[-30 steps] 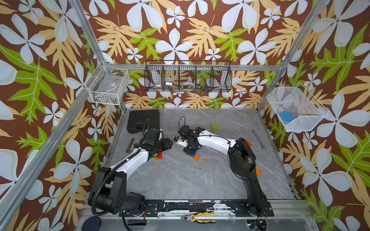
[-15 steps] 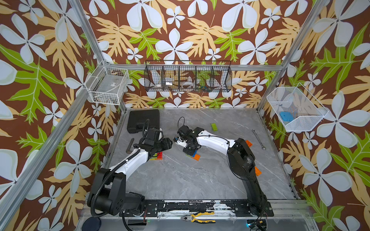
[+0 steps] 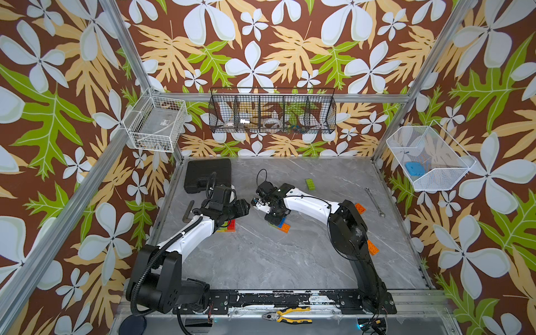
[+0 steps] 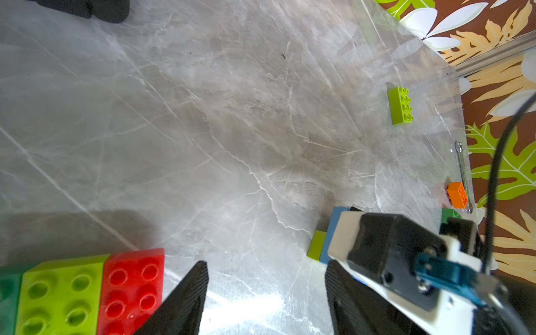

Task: Assemble a rectangle with lego
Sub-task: Assemble the lego brick with the lego brick.

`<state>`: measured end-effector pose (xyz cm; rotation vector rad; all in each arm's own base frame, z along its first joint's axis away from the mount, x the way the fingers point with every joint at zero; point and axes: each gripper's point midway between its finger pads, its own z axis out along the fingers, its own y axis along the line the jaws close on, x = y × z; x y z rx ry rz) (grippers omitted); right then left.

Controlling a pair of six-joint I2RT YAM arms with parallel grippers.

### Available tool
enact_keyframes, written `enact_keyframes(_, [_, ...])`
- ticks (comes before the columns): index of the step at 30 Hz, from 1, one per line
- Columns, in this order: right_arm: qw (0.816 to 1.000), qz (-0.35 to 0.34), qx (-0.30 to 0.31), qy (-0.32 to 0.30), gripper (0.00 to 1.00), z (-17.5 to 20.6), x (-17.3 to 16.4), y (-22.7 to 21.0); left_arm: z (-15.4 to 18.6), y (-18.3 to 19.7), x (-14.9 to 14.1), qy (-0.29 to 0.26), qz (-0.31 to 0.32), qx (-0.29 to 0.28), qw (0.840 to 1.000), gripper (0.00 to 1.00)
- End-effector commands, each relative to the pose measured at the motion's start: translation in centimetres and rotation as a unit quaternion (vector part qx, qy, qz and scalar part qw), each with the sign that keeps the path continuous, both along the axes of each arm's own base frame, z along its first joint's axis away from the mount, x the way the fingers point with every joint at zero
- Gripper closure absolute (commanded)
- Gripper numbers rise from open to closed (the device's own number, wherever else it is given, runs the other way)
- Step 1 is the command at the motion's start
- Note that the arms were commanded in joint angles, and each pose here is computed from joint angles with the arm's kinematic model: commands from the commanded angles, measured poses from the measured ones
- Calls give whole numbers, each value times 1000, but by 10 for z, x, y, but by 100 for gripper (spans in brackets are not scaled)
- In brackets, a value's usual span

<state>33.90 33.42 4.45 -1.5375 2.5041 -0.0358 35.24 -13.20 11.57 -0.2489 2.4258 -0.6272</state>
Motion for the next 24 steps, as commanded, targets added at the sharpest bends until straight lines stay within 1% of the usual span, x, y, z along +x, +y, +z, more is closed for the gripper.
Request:
enact_keyframes(1, [1000, -2, -24, 11, 54, -9, -3, -9, 6, 1, 3, -10, 1, 2, 1000, 34])
enact_keyframes(5, [1000, -2, -13, 2, 41, -1, 0, -5, 5, 1, 2, -8, 1, 2, 1000, 34])
enact_keyframes(10, [1000, -4, -5, -9, 32, 8, 5, -2, 6, 1, 3, -10, 1, 1, 1000, 34])
enact_keyframes(14, [1000, -6, 11, -24, 25, 22, 9, 2, 7, 1, 3, -11, 1, 1, 1000, 33])
enact_keyframes(19, [997, -14, 54, -50, 22, 54, 17, 9, 11, 2, 6, -17, 4, 2, 1000, 31])
enact_keyframes(21, [991, -60, 91, -74, 23, 74, 35, 1, 15, 3, 6, -25, 6, 7, 1000, 29])
enact_keyframes(22, [983, -110, 111, -98, 23, 84, 53, -12, 18, 6, 8, -32, 12, 13, 999, 26])
enact_keyframes(24, [954, -227, 143, -133, 25, 99, 90, -54, 24, 5, 9, -50, 15, 37, 998, 21])
